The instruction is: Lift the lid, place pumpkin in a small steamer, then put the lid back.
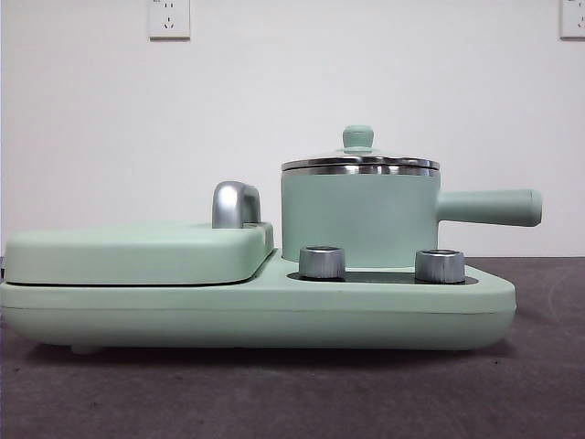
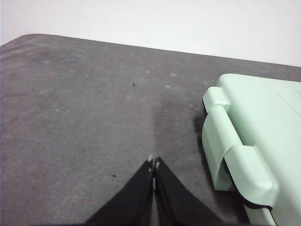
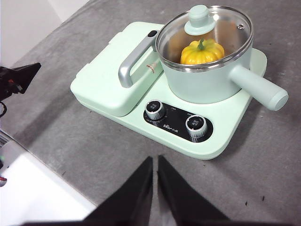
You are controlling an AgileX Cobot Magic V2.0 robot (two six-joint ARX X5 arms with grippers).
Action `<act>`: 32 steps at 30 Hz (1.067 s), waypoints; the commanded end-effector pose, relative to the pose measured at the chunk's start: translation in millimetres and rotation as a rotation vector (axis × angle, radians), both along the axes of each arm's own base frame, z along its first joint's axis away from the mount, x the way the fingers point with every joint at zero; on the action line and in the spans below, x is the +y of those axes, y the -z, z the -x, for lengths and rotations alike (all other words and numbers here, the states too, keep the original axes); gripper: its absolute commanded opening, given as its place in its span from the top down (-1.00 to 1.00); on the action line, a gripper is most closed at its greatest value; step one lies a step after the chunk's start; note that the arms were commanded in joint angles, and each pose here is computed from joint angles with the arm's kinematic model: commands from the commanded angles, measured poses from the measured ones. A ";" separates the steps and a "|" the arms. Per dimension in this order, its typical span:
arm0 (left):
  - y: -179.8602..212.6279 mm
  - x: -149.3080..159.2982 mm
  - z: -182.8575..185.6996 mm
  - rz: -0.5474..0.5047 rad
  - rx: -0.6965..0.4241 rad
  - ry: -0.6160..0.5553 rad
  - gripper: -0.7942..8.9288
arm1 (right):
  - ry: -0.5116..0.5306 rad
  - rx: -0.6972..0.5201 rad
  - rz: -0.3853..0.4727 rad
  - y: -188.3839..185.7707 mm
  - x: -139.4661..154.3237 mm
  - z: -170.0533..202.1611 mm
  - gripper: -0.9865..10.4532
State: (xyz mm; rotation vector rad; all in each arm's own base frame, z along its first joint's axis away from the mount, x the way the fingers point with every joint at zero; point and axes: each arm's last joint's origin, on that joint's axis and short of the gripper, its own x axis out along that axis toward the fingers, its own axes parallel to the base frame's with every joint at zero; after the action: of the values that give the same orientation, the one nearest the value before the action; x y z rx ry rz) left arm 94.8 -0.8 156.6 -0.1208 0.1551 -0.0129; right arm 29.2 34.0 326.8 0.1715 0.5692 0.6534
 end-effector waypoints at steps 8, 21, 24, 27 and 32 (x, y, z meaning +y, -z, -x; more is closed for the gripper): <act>7.1 0.3 -0.8 -0.011 0.024 -0.004 0.82 | 0.400 -0.059 0.004 16.7 -15.2 -9.5 0.80; 7.0 0.3 -0.8 -0.011 0.023 -0.004 0.82 | 0.474 -0.545 0.196 100.8 -21.7 -42.8 0.80; 7.0 0.3 -0.8 -0.011 0.023 -0.004 0.82 | 0.510 -0.567 0.208 115.6 -23.3 -49.5 0.80; 7.0 0.3 -0.8 -0.011 0.023 -0.004 0.82 | 0.539 -0.557 0.224 127.6 -24.9 -54.8 0.80; 7.1 0.3 -0.8 -0.011 0.024 -0.004 0.82 | 0.562 -0.491 0.249 150.7 -27.2 -61.1 0.80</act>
State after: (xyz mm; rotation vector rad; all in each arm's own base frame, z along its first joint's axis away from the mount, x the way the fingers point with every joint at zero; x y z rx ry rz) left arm 94.8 -0.8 156.6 -0.1208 0.1551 -0.0132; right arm 89.6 7.0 177.3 -0.0616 0.1173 0.0646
